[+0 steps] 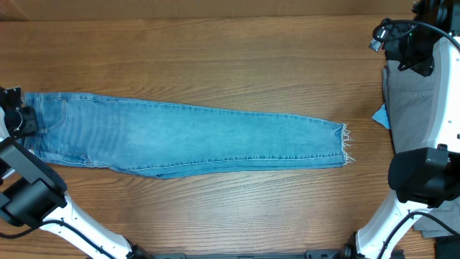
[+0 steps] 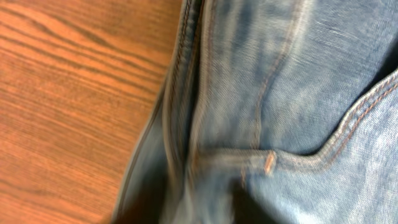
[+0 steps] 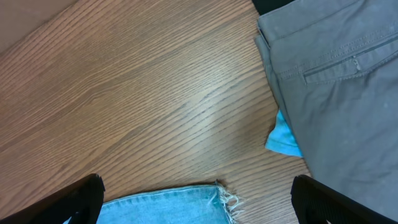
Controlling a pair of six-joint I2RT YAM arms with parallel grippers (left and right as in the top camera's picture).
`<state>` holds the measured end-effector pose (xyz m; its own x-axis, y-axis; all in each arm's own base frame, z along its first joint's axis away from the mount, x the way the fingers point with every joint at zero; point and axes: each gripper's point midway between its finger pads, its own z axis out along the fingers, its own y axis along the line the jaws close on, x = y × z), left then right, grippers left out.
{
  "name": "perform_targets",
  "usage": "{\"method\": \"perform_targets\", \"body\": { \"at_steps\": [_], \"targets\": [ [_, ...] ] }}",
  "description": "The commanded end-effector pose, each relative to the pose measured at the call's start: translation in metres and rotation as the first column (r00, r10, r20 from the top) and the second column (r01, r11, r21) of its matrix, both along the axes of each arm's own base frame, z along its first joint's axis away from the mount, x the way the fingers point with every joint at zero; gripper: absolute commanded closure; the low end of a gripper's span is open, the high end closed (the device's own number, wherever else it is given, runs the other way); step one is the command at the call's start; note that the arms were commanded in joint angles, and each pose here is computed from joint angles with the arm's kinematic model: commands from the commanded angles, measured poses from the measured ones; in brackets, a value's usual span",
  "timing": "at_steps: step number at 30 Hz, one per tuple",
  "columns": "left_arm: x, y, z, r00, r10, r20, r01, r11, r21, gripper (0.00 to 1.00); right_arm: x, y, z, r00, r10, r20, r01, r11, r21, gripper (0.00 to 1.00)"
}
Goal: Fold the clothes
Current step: 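Grasp the waistband with the left gripper and pull it leftward, then grasp the frayed leg hems with the right gripper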
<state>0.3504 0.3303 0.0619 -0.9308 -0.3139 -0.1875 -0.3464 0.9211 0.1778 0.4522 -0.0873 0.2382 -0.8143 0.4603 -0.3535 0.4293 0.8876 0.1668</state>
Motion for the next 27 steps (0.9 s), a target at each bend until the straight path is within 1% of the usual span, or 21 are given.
{"method": "perform_targets", "body": {
  "at_steps": [1,7,10,12,15,18,20,22,25,27],
  "targets": [
    [-0.003,0.011,0.003,0.999,0.044,-0.018,-0.043,0.998,0.039,0.0,0.001,-0.002,-0.003,1.0,-0.004,-0.002,0.004,1.0,0.007,0.0],
    [-0.017,0.025,0.015,0.982,0.182,-0.049,-0.175,0.977,0.121,0.0,0.013,-0.004,0.003,0.999,-0.004,0.053,0.004,1.0,-0.005,0.0],
    [-0.016,0.026,0.028,0.98,0.196,-0.038,-0.19,0.974,0.123,0.0,0.014,-0.004,0.003,0.998,-0.002,0.055,0.003,1.0,-0.005,0.0],
    [-0.01,0.026,0.04,0.972,0.233,0.0,-0.232,0.966,0.112,0.0,0.014,-0.004,0.003,0.998,-0.002,0.056,0.002,1.0,-0.007,0.0],
    [0.006,0.01,0.054,0.97,0.231,0.07,-0.232,0.973,0.004,0.0,0.009,-0.007,0.001,0.999,-0.011,0.033,0.012,1.0,-0.02,0.0],
    [0.022,-0.023,0.066,0.973,0.193,0.126,-0.171,0.971,-0.164,0.0,-0.008,-0.01,-0.009,0.999,-0.024,-0.046,0.024,1.0,-0.015,0.0],
    [0.034,-0.05,0.073,0.969,0.173,0.176,-0.114,0.947,-0.302,0.0,-0.022,-0.01,-0.021,0.993,-0.005,-0.119,0.004,1.0,-0.01,0.0],
    [0.045,-0.069,0.077,0.962,0.164,0.22,-0.065,0.916,-0.396,0.0,-0.033,-0.006,-0.035,0.984,0.017,-0.178,-0.015,1.0,0.012,0.0],
    [0.055,-0.093,0.084,0.953,0.158,0.259,-0.009,0.868,-0.496,0.0,-0.043,0.012,-0.061,0.963,0.128,-0.235,-0.105,0.989,0.107,0.0],
    [0.059,-0.108,0.088,0.95,0.154,0.271,0.02,0.837,-0.547,0.0,-0.052,0.021,-0.085,0.944,0.171,-0.281,-0.127,0.978,0.165,0.0]
  ]
}}
